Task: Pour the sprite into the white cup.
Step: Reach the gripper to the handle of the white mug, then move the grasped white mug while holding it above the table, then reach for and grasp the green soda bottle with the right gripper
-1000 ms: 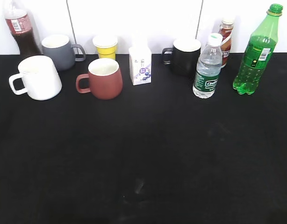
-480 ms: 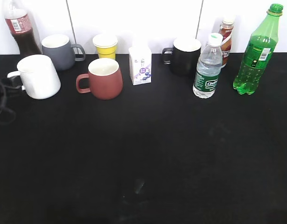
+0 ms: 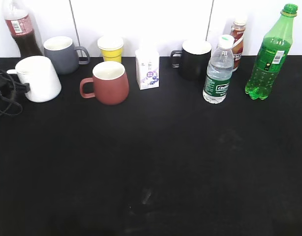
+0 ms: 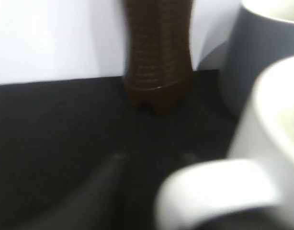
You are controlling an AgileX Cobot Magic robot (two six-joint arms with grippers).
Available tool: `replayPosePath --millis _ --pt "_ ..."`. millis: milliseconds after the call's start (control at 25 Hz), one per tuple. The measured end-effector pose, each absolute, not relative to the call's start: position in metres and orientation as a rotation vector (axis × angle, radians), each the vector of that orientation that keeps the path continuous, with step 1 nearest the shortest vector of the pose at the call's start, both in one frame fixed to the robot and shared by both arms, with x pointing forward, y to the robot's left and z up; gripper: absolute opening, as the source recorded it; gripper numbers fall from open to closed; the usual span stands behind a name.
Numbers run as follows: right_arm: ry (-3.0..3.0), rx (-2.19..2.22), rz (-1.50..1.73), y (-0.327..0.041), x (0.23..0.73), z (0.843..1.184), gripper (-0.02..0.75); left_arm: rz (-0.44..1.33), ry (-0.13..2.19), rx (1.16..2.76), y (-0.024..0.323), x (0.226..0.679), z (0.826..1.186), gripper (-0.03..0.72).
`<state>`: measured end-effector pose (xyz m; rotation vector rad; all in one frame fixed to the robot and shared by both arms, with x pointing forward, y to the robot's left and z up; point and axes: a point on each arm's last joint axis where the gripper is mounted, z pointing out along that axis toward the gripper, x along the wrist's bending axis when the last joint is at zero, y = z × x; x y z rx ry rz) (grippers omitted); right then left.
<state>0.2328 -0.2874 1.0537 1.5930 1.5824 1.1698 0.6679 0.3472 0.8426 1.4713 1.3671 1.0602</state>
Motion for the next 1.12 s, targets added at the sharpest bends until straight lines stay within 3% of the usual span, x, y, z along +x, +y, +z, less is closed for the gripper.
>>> replayPosePath --millis 40,80,280,520,640,800,960,1120 --pt "1.582 1.593 1.17 -0.287 0.233 1.054 0.565 1.06 1.362 1.475 0.347 0.668 0.843 0.106" --pt "1.582 1.592 1.171 -0.287 0.233 1.054 0.565 1.063 1.359 1.47 0.347 0.669 0.843 0.073" --pt "1.58 1.591 1.172 -0.287 0.233 1.054 0.565 1.069 1.372 1.473 0.347 0.663 0.853 0.066" --pt "1.579 1.591 1.172 -0.287 0.233 1.054 0.565 1.163 1.276 1.393 0.338 0.603 0.949 0.06" --pt "1.552 1.595 1.12 -0.292 0.233 1.053 0.565 1.163 1.158 1.367 0.308 0.556 0.992 0.059" --pt "1.475 1.539 1.135 -0.295 0.24 1.066 0.565 0.998 0.984 1.468 0.241 0.518 1.004 0.059" --pt "1.385 1.41 1.128 -0.297 0.318 1.078 0.565 0.893 0.876 1.529 0.203 0.506 1.003 0.058" --pt "1.328 1.293 1.218 -0.29 0.406 1.034 0.566 0.889 0.876 1.53 0.202 0.506 1.002 0.057"
